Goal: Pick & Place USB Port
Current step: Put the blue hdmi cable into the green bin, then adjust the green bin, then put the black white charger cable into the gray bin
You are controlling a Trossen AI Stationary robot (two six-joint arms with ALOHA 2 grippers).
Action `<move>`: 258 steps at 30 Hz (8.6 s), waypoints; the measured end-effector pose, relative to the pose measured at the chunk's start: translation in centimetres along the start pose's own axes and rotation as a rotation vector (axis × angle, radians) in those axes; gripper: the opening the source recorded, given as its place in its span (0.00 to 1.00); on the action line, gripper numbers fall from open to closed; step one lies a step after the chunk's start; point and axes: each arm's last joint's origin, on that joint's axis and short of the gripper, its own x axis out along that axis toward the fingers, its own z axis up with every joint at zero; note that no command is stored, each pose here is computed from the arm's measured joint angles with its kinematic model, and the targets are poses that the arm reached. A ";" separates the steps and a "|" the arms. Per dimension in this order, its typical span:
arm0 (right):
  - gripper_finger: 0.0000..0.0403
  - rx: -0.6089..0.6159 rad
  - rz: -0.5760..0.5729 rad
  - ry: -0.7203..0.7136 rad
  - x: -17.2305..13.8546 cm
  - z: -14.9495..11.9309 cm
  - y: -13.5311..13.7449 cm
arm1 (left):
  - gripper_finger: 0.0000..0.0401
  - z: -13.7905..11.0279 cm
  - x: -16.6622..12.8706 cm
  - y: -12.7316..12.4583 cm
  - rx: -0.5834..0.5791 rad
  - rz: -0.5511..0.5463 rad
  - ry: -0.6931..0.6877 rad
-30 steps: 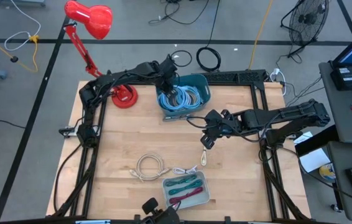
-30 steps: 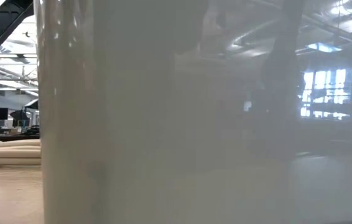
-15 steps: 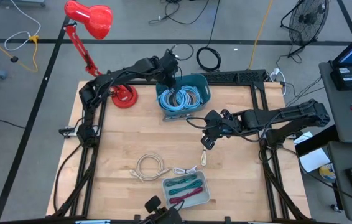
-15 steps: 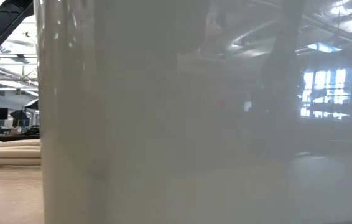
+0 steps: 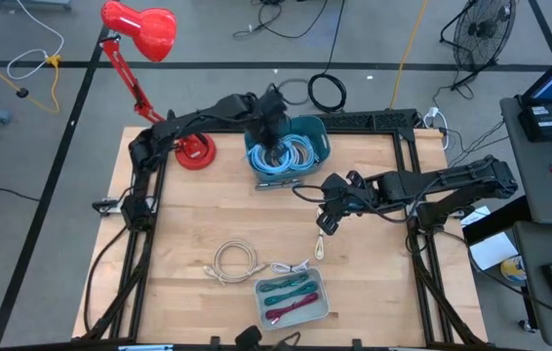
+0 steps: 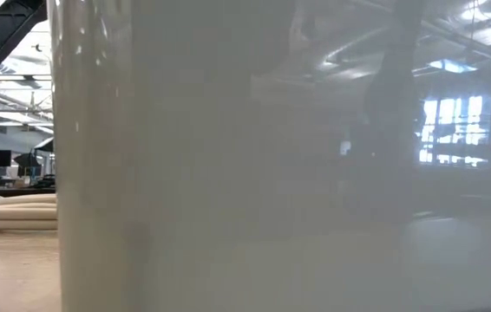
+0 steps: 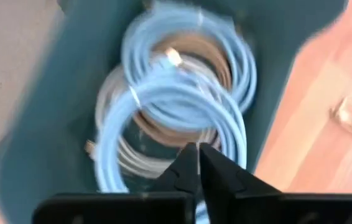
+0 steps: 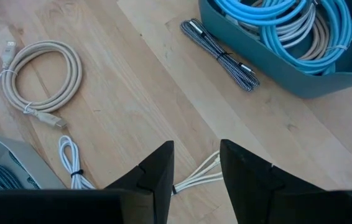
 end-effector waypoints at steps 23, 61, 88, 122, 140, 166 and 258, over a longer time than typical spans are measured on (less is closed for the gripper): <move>0.30 0.004 0.001 0.000 0.0 0.0 0.0 | 0.00 -0.4 7.3 -1.1 0.029 0.006 0.094; 0.30 -0.004 -0.003 -0.002 0.0 0.0 0.0 | 0.00 1.3 8.7 0.7 -0.069 -0.062 -0.049; 0.30 0.002 0.020 0.038 1.4 -1.1 -0.1 | 0.00 0.4 8.6 1.8 -0.068 -0.085 0.054; 0.30 0.021 0.048 0.060 2.1 -1.8 -0.2 | 0.00 1.8 9.9 0.9 -0.101 -0.132 -0.097; 0.30 0.004 0.048 0.055 2.2 -1.6 -0.4 | 0.00 1.8 4.7 0.7 -0.063 -0.019 -0.113; 0.30 -0.031 0.084 0.066 2.5 -1.0 -0.9 | 0.00 -4.2 0.5 -8.8 0.078 -0.110 -0.064; 0.30 0.014 0.122 0.082 2.6 -1.8 -0.2 | 0.00 -10.8 7.1 -11.3 0.358 0.058 0.008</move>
